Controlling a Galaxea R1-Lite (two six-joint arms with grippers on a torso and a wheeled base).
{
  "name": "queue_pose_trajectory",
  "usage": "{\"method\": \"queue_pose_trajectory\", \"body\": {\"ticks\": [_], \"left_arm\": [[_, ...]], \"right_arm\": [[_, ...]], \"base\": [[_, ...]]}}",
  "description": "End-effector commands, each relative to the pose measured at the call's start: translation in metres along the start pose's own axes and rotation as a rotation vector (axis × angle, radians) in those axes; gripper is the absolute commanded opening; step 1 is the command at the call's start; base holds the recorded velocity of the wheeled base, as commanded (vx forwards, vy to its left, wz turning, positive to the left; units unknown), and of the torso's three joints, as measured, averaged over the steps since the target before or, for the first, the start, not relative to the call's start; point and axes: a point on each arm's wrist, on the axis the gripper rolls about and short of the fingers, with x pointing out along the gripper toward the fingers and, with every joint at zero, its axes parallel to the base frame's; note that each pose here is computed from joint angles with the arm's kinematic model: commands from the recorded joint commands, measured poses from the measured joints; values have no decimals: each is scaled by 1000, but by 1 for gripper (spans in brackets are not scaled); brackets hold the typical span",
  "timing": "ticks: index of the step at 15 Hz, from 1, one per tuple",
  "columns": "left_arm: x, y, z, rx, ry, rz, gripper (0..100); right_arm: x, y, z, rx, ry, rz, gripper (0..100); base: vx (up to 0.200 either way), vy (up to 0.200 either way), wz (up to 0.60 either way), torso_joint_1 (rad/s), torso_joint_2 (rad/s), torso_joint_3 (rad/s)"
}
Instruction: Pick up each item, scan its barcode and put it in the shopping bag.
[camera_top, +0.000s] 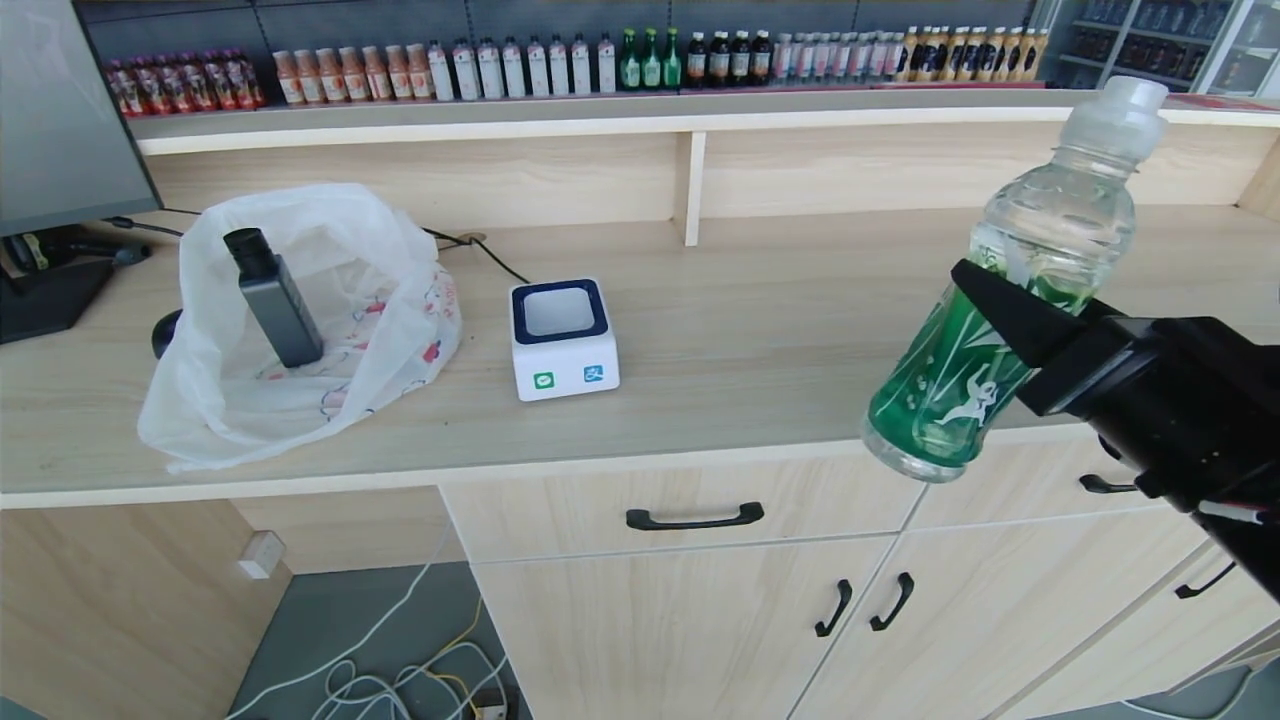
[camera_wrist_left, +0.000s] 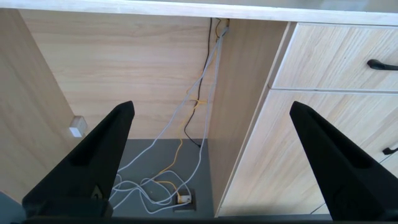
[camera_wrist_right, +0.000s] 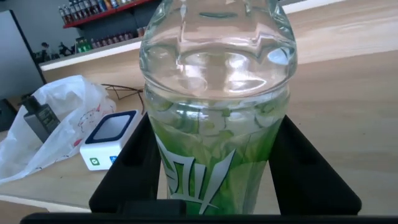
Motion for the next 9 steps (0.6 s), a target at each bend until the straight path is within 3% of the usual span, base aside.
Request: {"method": "queue_pose_trajectory", "body": {"ticks": [1, 5, 9], "left_arm": [[0, 0, 0, 0, -1, 0, 100], [0, 0, 0, 0, -1, 0, 100], [0, 0, 0, 0, -1, 0, 100]], "right_arm": [[-4, 1, 1, 1, 0, 7, 0], [-29, 0, 6, -83, -4, 14, 0], [-78, 17, 3, -201, 21, 161, 0]], "base": [[0, 0, 0, 0, 0, 0], [0, 0, 0, 0, 0, 0], [0, 0, 0, 0, 0, 0]]}}
